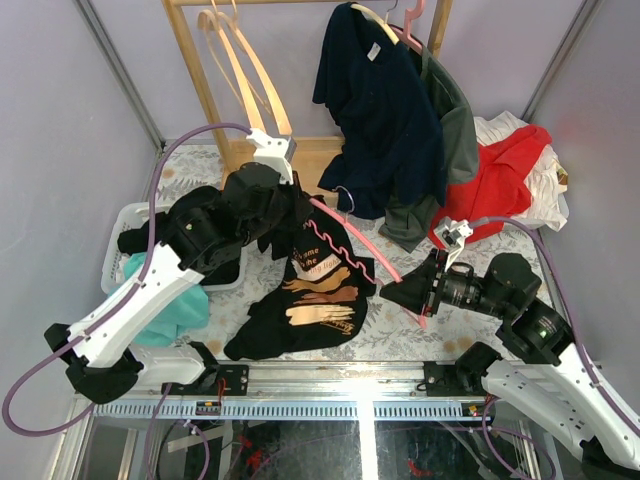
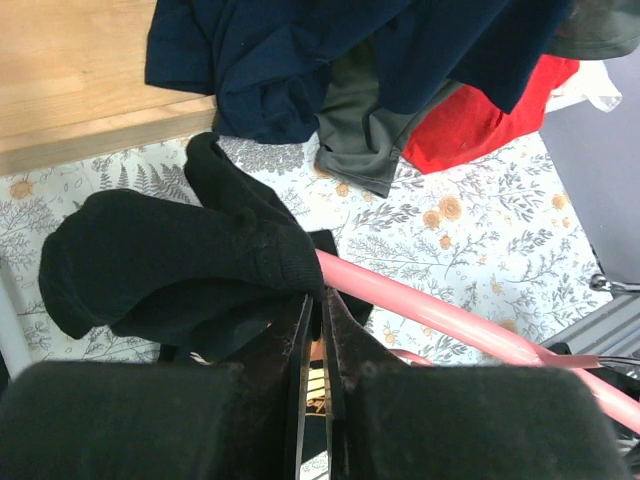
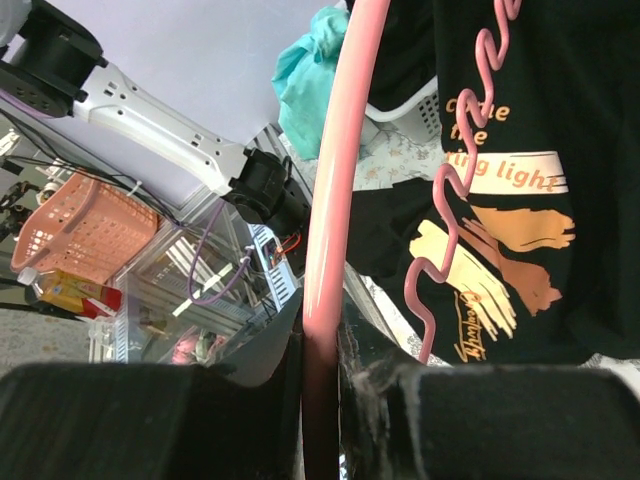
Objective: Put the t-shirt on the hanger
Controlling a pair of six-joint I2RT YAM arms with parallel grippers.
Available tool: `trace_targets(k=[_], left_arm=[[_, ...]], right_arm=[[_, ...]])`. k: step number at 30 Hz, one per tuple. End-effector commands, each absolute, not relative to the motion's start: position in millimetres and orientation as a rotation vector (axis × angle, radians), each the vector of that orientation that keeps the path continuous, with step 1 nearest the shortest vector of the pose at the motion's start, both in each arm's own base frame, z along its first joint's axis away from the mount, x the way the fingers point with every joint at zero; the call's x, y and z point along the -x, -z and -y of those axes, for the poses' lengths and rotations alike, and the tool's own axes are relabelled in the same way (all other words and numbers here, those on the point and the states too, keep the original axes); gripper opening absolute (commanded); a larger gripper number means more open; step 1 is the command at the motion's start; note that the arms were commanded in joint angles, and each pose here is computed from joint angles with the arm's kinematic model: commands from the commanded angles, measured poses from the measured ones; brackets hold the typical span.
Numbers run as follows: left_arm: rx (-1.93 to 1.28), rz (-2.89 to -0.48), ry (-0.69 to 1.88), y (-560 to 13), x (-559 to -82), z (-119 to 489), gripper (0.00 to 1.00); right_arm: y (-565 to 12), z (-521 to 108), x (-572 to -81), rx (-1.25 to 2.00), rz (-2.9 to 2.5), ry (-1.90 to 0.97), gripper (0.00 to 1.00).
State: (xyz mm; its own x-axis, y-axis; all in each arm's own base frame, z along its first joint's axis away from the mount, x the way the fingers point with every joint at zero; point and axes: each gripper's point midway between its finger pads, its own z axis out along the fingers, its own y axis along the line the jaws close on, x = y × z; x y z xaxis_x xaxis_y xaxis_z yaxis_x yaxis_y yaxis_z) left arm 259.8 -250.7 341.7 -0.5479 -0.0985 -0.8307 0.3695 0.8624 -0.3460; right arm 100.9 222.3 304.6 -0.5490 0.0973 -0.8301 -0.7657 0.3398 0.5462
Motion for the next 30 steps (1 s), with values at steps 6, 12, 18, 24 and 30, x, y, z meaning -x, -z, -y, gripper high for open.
trace_targets(k=[6, 12, 18, 24, 30], left_arm=[[-0.338, -1.947, 0.710, -403.7, -247.9, 264.2, 0.07], [-0.403, -1.953, 0.747, -427.7, -237.2, 266.7, 0.08], [-0.295, -1.966, 0.631, -428.8, -241.0, 237.9, 0.11], [-0.092, -2.073, 0.394, -374.6, -243.6, 184.7, 0.16], [0.046, -2.255, 0.301, -285.2, -260.4, 155.0, 0.18]], right_arm=[[-343.5, -226.8, -84.6, 0.671, -1.589, -1.422, 0.00], [-350.5, -230.4, -82.6, 0.692, -1.544, -1.451, 0.00], [-339.8, -235.6, -88.1, 0.673, -1.535, -1.473, 0.00], [-305.9, -238.4, -105.3, 0.623, -1.638, -1.407, 0.00], [-305.0, -224.7, -114.6, 0.600, -1.720, -1.259, 0.00]])
